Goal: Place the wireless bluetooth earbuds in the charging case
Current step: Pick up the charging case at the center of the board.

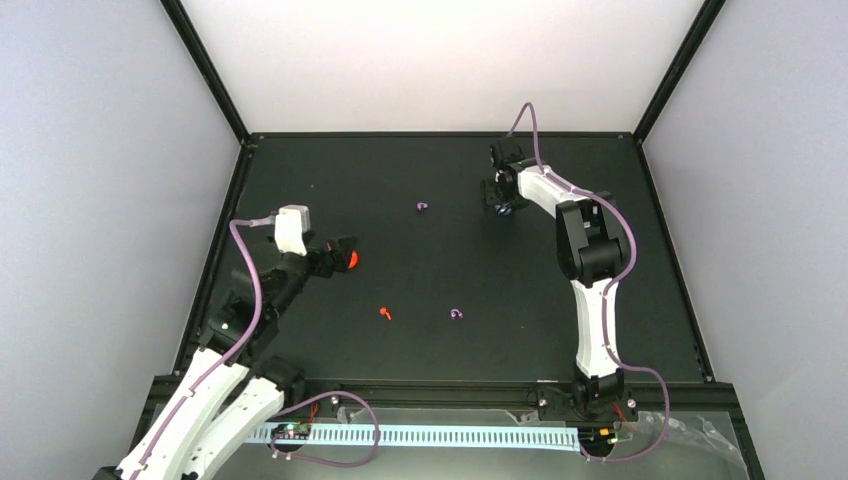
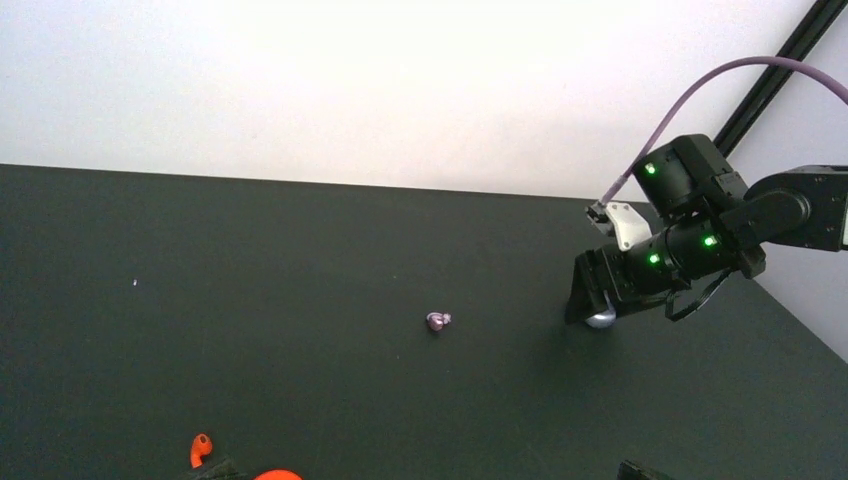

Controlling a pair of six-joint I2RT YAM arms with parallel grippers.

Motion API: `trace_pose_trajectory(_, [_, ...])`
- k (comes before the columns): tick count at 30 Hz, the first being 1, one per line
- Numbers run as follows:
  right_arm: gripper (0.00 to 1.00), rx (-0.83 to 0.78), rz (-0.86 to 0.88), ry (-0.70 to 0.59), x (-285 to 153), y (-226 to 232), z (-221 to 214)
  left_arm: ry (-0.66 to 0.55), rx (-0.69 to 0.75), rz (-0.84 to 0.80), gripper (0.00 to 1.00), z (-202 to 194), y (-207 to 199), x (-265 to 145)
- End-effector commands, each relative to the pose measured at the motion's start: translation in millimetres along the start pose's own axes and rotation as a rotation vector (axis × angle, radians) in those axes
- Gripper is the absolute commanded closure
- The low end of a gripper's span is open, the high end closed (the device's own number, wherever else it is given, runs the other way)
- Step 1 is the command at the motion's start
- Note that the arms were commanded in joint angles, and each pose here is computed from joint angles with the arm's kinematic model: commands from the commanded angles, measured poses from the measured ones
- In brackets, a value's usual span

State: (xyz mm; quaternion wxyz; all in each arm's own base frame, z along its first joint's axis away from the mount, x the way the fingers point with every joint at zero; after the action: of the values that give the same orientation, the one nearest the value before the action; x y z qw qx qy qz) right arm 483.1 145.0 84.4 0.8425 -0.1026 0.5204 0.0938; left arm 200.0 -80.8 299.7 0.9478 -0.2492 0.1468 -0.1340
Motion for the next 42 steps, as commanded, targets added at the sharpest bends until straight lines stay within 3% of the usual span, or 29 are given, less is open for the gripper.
trace_pose_trajectory(1, [0.28, -0.015, -0.059, 0.022, -3, -6, -3, -0.015, 0.0, -0.031, 0.01, 3, -5, -2])
trace_pose_trajectory(13, [0.44, -0.032, -0.07, 0.036, 1, -7, 0, -0.019, 0.002, -0.028, 0.01, 3, -5, -3])
trace_pose_trajectory(22, [0.41, -0.037, -0.034, 0.052, 3, -3, -1, -0.021, 0.001, -0.029, 0.01, 4, -5, -4])
trace_pose_trajectory(29, [0.45, -0.042, -0.026, 0.077, 9, 1, -6, -0.024, 0.003, -0.028, 0.01, 4, -5, -4])
trace_pose_trajectory(36, [0.63, -0.041, -0.038, 0.065, 3, 0, -5, -0.023, 0.002, -0.027, 0.01, 4, -5, -4])
trace_pose_trajectory(42, [0.67, -0.026, -0.072, -0.026, -30, -6, -4, -0.026, 0.001, -0.031, 0.01, 5, -5, -5])
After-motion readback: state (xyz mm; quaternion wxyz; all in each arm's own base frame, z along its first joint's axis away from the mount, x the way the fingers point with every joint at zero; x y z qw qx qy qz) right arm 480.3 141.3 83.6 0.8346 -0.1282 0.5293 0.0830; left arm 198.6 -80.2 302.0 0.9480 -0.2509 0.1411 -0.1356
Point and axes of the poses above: each gripper's point midway between its finger pads, its own x axis out along the fingers, its own y axis along the line the jaws close on, z = x × y, the point moved 6 cm from there along -x, back along the fingers, and after that the axes turned 15 degrees about -x, right-handed, at the moved point
